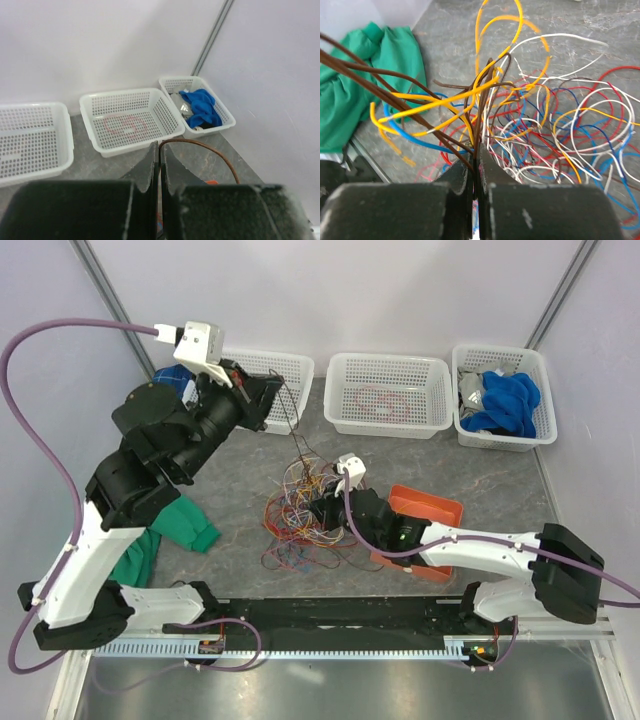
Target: Untangle the cables
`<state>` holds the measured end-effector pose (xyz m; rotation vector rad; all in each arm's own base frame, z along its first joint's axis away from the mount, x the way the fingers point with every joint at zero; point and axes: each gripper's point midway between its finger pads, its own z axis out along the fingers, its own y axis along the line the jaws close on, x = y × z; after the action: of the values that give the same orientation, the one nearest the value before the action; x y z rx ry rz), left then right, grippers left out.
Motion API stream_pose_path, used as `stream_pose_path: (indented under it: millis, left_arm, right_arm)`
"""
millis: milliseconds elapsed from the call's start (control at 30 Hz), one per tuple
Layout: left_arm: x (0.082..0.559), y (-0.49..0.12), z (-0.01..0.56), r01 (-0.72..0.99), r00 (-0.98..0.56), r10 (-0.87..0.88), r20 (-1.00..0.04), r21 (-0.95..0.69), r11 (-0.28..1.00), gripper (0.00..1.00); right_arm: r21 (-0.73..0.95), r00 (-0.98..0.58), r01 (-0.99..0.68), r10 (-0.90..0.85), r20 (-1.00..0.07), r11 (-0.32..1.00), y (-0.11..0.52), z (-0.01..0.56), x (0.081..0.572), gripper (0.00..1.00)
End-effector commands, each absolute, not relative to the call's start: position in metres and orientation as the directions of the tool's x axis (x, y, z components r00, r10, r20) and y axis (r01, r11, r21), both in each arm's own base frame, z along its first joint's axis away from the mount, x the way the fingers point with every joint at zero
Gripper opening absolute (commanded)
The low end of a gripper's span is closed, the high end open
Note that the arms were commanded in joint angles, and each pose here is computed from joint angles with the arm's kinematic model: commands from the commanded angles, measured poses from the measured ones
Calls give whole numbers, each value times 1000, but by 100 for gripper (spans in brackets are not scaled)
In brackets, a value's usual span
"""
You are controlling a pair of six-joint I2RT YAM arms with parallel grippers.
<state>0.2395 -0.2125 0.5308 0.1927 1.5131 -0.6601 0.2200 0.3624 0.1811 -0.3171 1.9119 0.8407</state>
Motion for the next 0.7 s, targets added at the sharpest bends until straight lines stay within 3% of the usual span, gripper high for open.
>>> stream_pose_path:
  millis: [0,200,267,300,400,500,667]
  left_arm:
    - [221,-166,639,511,204,-424,-882,-274,815,2]
    - [210,-143,680,495,305,-435,-847,-249,832,2]
    - [210,-144,680,494,305,-430,-850,-245,834,2]
    - [211,-144,678,490,303,-426,-852,-244,837,2]
    - [215,-144,670,472,296,-407,-864,-238,849,2]
    - [216,-144,667,466,296,-396,-869,-230,854,2]
    - [220,-154,659,480,271,-387,-881,-225,848,2]
  right_arm:
    - [331,-601,-446,-4,-799,831,334,94,214,0]
    - [309,-669,-410,-52,-742,858,331,54,212,0]
    - [326,-676,-424,-56,-735,845,336,53,209,27]
    - [330,-676,-429,-56,-735,841,337,54,209,52]
    - [344,-666,-429,-35,-746,835,337,67,209,77]
    - [370,-623,-451,9,-782,812,338,102,211,84]
    - [438,-480,-531,168,-861,726,335,204,207,84]
